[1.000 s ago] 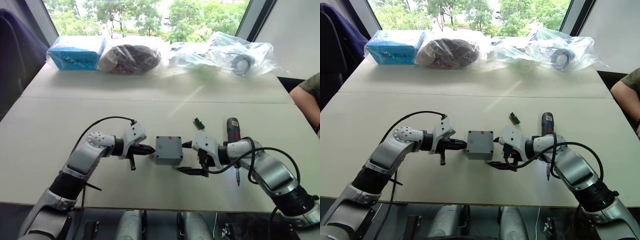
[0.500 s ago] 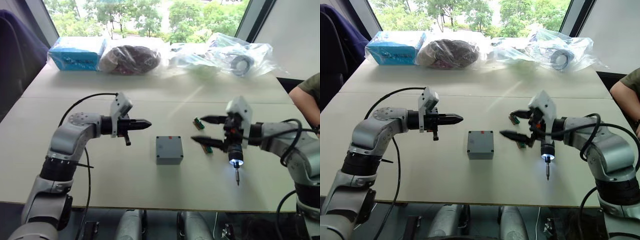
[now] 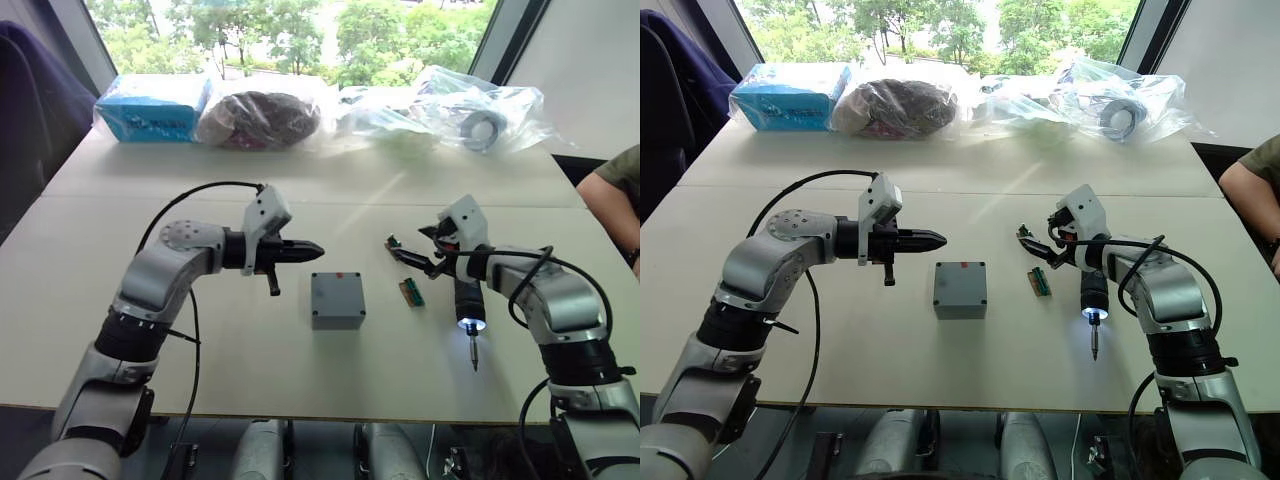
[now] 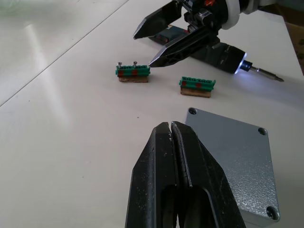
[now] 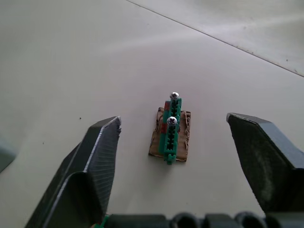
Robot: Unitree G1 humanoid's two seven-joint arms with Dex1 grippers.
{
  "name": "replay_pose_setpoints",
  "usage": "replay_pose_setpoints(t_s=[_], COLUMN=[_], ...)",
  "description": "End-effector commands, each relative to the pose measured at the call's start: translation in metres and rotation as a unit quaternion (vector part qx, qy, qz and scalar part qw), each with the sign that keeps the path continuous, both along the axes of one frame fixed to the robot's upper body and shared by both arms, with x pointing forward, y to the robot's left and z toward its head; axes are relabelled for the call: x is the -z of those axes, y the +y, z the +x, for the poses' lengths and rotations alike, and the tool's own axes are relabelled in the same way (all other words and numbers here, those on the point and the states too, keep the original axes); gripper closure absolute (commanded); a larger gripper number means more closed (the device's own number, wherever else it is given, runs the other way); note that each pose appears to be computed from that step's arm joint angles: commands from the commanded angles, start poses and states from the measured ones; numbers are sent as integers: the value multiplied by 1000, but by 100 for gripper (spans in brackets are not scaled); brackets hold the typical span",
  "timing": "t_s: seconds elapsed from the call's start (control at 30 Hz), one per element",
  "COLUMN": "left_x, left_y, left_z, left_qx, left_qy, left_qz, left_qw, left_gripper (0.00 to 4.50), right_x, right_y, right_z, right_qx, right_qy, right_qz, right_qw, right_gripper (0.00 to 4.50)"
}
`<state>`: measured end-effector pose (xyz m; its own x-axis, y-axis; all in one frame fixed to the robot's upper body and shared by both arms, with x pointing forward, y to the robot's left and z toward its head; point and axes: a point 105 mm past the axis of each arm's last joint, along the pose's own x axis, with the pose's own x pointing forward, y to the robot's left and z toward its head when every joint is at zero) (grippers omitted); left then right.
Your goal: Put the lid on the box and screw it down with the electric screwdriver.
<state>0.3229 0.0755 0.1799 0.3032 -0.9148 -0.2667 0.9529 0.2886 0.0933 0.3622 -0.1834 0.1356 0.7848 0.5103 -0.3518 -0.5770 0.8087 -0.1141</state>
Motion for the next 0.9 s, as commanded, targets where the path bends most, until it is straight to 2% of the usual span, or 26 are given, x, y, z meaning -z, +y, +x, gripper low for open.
replay_pose_setpoints(t_s=[0.03, 0.1, 0.8, 0.9], left_x=[-11, -10, 2, 3], left_y=[-2, -2, 2, 2], left_z=[-4, -4, -2, -2], left_qx=[10, 10, -1, -2], left_qy=[-32, -31, -29, -29], left_qz=[4, 5, 15, 17], left_qw=[999, 999, 999, 999], left_gripper=[450, 450, 450, 450], right_x=[-12, -11, -3, -2], right_y=[2, 3, 6, 6], right_z=[6, 7, 17, 17], right_qx=[1, 0, 4, 5], right_qy=[-28, -30, -27, -28], right_qz=[-1, -2, -1, 0], right_qw=[1000, 1000, 1000, 1000], right_gripper=[225, 287, 287, 357])
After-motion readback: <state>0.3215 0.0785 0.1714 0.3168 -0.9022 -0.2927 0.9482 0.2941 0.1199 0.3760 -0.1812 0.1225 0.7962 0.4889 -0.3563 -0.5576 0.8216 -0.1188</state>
